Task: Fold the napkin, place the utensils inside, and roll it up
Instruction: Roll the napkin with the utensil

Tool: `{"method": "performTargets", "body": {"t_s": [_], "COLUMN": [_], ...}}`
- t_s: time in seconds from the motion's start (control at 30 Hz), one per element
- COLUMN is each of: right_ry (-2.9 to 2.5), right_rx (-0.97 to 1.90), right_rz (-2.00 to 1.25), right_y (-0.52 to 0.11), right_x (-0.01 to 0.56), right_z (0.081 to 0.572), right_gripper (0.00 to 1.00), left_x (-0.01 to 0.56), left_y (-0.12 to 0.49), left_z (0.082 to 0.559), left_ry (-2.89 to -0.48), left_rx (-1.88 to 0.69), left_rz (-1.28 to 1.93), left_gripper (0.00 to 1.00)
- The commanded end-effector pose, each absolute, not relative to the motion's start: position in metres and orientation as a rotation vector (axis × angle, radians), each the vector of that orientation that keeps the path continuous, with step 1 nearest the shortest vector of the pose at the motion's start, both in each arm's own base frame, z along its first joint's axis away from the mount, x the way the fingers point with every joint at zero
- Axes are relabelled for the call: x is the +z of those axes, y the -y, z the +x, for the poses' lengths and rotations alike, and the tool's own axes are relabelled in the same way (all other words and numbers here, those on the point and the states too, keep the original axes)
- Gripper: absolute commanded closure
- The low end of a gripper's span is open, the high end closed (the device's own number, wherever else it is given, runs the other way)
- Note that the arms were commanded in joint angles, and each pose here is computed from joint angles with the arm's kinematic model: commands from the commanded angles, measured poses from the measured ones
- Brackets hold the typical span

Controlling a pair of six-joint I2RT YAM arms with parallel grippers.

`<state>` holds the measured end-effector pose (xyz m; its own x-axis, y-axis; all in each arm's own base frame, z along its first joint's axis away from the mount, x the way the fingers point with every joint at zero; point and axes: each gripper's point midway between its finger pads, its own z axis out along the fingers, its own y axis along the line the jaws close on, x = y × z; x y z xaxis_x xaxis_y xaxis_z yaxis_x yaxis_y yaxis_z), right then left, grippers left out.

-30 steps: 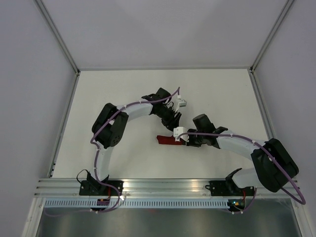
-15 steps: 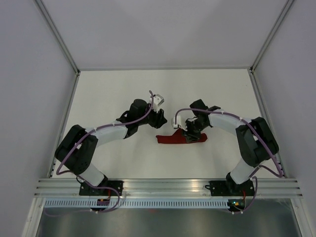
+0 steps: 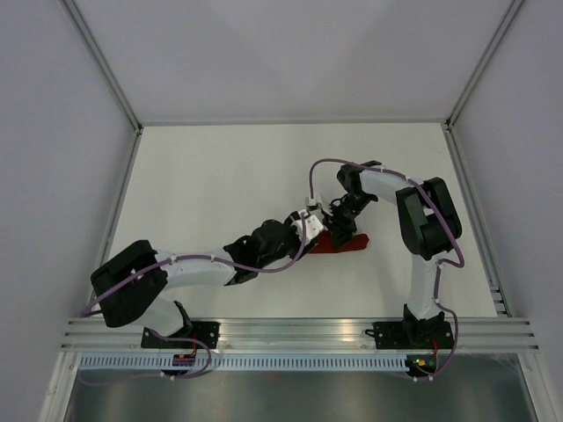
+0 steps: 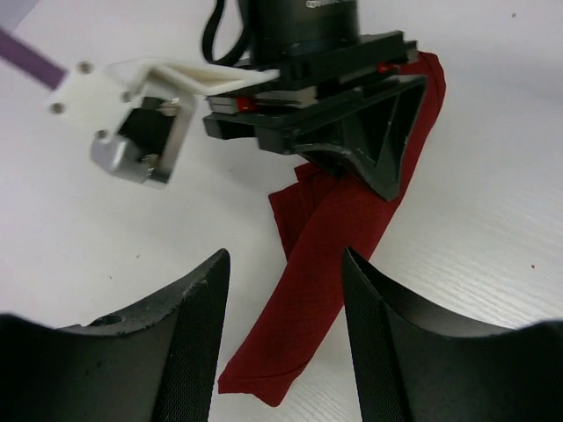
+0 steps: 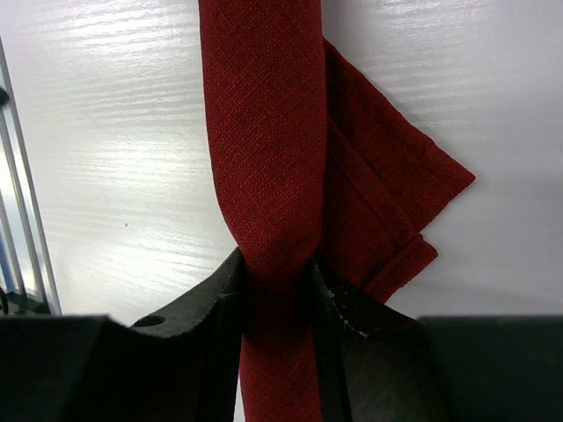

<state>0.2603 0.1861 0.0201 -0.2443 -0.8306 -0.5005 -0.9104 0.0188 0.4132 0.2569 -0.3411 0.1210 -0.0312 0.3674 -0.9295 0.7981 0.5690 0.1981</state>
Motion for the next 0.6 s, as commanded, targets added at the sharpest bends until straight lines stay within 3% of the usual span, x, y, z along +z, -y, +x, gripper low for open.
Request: {"method": "performTargets", "body": {"t_s": [0.0, 0.23, 0.57], "right_ry": [-2.159, -2.177, -2.194], "right_rx": [1.080, 1.082, 1.125], "right_rz": [-1.888, -1.850, -1.833], "right_y": [-0.183, -0.186, -0.188], "right_x": [0.017, 0.012, 0.006], "right_z": [0.259, 0.266, 0.264], "right_gripper": [0.62, 0.62, 0.62], "left_x": [0.124, 0.085, 0.046], "left_y": [0.354, 0.386, 0.388], "left_z": [0.258, 0.231, 0.252], "left_ry": [-1.502, -1.337, -1.291], "left_rx": [-0.281, -0.121, 0.091], "left_rz": [1.141, 1.453, 1.538], "left_gripper": [0.41, 0.27, 0.25]}}
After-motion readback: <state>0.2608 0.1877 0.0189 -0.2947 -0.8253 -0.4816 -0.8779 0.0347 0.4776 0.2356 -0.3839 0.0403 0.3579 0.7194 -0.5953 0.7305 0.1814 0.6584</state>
